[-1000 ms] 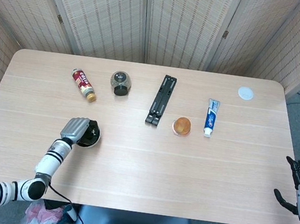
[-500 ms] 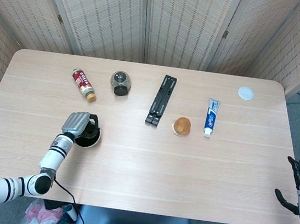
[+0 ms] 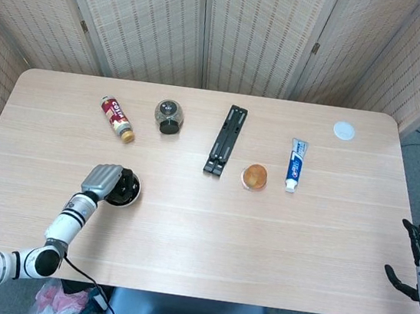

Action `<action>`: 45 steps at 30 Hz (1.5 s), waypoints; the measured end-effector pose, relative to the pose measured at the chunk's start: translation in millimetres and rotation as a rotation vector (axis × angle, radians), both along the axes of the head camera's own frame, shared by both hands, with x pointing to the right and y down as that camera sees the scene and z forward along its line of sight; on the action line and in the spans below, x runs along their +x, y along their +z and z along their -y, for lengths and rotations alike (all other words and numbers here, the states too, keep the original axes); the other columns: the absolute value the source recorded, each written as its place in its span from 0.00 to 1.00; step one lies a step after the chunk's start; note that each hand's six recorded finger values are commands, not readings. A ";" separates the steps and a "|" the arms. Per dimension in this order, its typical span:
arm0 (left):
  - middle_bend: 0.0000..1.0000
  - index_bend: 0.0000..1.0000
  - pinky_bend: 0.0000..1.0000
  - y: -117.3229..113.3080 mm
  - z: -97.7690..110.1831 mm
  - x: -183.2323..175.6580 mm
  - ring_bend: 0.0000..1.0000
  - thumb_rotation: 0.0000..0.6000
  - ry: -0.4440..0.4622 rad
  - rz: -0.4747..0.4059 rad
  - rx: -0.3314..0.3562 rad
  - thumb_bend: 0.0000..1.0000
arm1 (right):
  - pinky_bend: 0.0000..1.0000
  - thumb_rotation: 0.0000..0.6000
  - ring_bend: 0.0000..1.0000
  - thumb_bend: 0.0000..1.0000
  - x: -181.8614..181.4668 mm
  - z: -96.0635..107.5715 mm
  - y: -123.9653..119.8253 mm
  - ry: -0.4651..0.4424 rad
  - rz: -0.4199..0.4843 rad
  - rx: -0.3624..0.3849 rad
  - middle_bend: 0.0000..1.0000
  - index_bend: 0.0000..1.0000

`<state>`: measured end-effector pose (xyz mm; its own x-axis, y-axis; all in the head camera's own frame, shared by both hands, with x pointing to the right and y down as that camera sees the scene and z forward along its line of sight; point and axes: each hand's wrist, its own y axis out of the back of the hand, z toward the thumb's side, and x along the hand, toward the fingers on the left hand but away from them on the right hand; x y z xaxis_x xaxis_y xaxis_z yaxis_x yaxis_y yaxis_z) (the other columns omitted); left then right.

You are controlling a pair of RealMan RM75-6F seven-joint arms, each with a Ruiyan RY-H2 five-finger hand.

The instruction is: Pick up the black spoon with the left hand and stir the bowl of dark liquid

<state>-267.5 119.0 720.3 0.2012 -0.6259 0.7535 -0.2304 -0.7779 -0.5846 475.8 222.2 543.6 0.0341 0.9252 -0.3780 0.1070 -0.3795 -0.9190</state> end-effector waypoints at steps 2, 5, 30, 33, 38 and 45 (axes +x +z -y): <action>0.96 0.67 1.00 -0.4 0.3 4.2 0.86 1.00 0.005 -0.008 0.000 0.47 | 0.09 1.00 0.12 0.19 0.6 -0.3 -0.9 0.002 -0.001 0.002 0.17 0.00; 0.96 0.67 1.00 -0.5 1.7 11.6 0.86 1.00 0.006 -0.024 0.007 0.47 | 0.09 1.00 0.12 0.19 1.4 -1.3 -1.2 0.006 -0.002 0.001 0.17 0.00; 0.96 0.68 1.00 2.3 3.5 -4.1 0.86 1.00 0.010 0.019 -0.004 0.47 | 0.09 1.00 0.12 0.19 2.1 -1.7 2.4 0.007 0.000 -0.010 0.17 0.00; 0.96 0.67 1.00 1.2 -2.0 0.8 0.86 1.00 0.025 0.002 -0.022 0.47 | 0.09 1.00 0.12 0.19 0.8 -1.4 3.3 0.005 0.002 -0.012 0.17 0.00; 0.96 0.67 1.00 2.6 -3.5 12.9 0.86 1.00 0.037 -0.019 -0.024 0.47 | 0.09 1.00 0.12 0.19 1.0 -1.2 2.0 0.005 -0.001 -0.011 0.17 0.00; 0.96 0.68 1.00 8.4 5.7 21.5 0.86 1.00 0.023 -0.020 -0.004 0.47 | 0.09 1.00 0.12 0.19 2.0 -2.1 1.5 0.011 -0.004 -0.012 0.17 0.00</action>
